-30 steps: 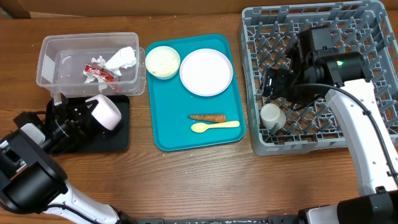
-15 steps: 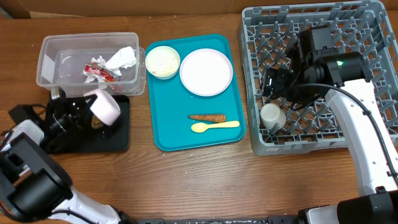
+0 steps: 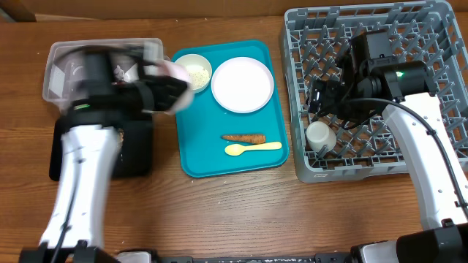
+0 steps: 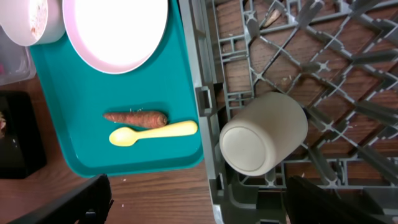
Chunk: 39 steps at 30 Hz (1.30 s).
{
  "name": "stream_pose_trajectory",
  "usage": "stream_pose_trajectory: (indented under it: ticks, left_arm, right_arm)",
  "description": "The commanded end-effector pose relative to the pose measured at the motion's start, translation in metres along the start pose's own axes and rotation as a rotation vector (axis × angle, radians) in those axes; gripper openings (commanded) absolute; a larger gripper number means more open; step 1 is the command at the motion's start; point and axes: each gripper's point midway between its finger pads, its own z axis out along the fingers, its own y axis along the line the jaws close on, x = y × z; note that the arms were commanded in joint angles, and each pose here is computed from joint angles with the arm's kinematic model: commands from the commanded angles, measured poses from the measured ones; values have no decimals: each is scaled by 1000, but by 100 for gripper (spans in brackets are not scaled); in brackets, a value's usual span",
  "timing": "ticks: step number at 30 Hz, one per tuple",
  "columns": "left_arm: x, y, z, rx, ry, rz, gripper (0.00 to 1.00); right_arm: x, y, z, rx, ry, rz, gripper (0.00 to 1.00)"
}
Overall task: Sort waste into correct bins and load items into the dishwasher
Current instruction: 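Set the emptied bowl back on the teal tray with the left gripper, then grasp the white bowl of rice with the left gripper and lift it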
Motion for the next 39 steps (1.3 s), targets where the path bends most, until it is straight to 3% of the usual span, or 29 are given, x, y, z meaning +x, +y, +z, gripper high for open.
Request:
stream_pose_trajectory:
  ticks: [1,3,9,17,20,25,28,33,39]
  left_arm:
    - [39,43,46,-446,157,171,4]
    - [61,45,65,-531,229,179,4]
    - [108,52,112,-588,390,233,4]
    - [125,67,126,-601,452,221,8]
    - [122,57,128,-564,450,202,54]
    - [82,24,122,-491,400,180,70]
    - [28,1,116,-473,283,318,83]
    - [-27,17,126,-548,109,434,83]
    - [-23,76,159,-599,124,341,76]
  right_arm:
    - [-4,1,-7,3,-28,-10,91]
    - [-4,-1,-7,14,-32,-10,91]
    - [-6,-2,-7,20,-38,-11,92]
    - [-6,-1,-7,19,-41,-11,92]
    - [-7,-1,-7,19,-41,-12,92]
    - [-7,-1,-7,19,-41,-12,92]
    - [-6,-1,-7,19,-41,-12,92]
    - [-6,-1,-7,19,-40,-11,92]
    - [-6,-2,-7,20,-41,-13,92]
